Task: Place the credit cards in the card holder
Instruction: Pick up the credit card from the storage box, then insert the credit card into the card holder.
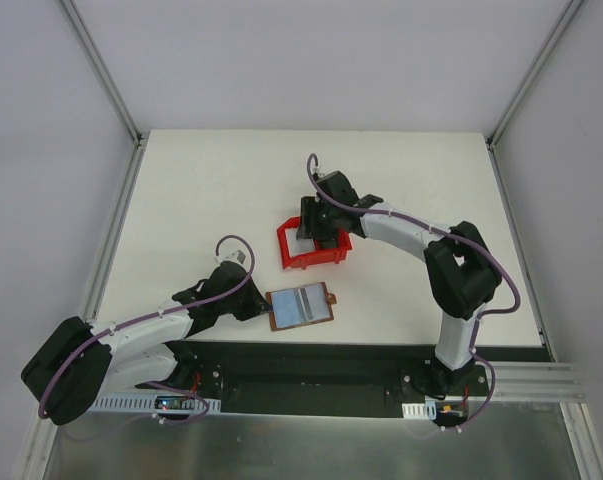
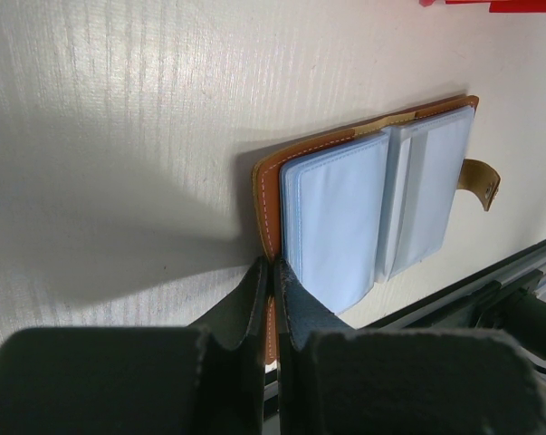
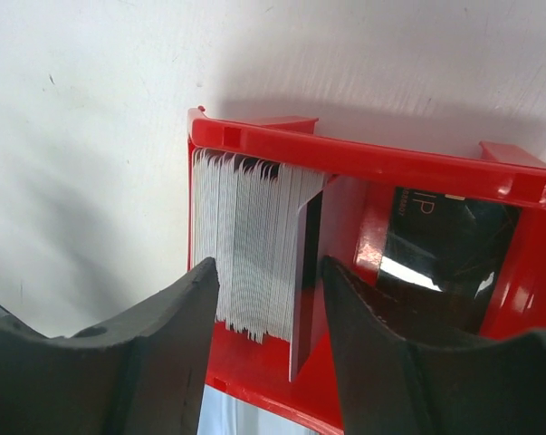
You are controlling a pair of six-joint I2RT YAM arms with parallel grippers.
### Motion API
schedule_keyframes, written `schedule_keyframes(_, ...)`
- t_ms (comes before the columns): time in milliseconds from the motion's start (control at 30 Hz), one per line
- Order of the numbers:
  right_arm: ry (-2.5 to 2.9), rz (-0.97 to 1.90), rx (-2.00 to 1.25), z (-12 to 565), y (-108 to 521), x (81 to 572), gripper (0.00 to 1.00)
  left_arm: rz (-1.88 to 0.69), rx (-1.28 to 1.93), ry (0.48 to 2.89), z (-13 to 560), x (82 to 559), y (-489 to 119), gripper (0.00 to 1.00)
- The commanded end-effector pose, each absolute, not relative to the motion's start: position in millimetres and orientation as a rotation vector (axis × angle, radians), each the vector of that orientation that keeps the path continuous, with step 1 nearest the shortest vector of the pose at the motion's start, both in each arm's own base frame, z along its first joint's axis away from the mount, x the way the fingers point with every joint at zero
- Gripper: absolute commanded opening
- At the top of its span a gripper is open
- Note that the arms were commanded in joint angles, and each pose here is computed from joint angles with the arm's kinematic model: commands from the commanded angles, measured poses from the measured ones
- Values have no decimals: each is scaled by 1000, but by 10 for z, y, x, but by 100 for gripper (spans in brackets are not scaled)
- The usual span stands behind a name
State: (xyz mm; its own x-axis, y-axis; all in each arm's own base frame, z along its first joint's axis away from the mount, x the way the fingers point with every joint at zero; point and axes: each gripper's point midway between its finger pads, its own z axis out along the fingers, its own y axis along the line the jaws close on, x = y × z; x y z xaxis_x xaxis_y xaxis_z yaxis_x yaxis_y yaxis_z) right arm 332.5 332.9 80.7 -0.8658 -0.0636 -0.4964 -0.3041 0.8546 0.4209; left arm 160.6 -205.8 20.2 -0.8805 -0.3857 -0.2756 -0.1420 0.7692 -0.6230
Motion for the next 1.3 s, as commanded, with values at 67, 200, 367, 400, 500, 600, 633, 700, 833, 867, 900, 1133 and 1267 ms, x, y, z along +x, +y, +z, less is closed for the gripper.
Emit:
schedule_keyframes(67,2481,736,-281,1124,3369,3348,46,-855,-398,2558,252,1673,-2061,0)
schedule_keyframes(200,2476,724,-272,1144,3346,3365,38,-853,-396,2559,250,1675,-2062,0)
schedule_keyframes(367,2469,723,-270,1181,3313,3389,24,-852,-397,2565,246,1678,-2067,0)
schedule_keyframes(400,2470,720,-271,1187,3308,3387,21,-857,-390,2564,258,1678,-2078,0)
schedule_keyframes(500,2467,703,-270,1202,3273,3400,14,-852,-386,2572,246,1680,-2080,0)
schedule_keyframes(600,2466,681,-271,1205,3235,3406,8,-857,-379,2574,254,1677,-2092,0)
schedule_keyframes(633,2466,668,-271,1214,3216,3410,7,-856,-380,2575,247,1671,-2087,0)
schedule_keyframes(700,2458,635,-278,1242,3170,3425,6,-855,-382,2574,245,1670,-2083,0)
schedule_keyframes(833,2430,551,-295,1340,3050,3498,1,-857,-379,2574,249,1669,-2085,0)
schedule_keyframes(867,2423,534,-303,1373,3017,3514,1,-854,-378,2576,239,1664,-2081,0)
schedule_keyframes(900,2409,514,-308,1423,2981,3532,0,-855,-375,2577,239,1662,-2082,0)
schedule_keyframes(1133,2305,502,-294,1939,2668,3386,0,-860,-393,2580,230,1646,-2076,0)
schedule_keyframes(1267,2231,759,-273,2131,2759,3020,0,-861,-393,2576,240,1655,-2080,0)
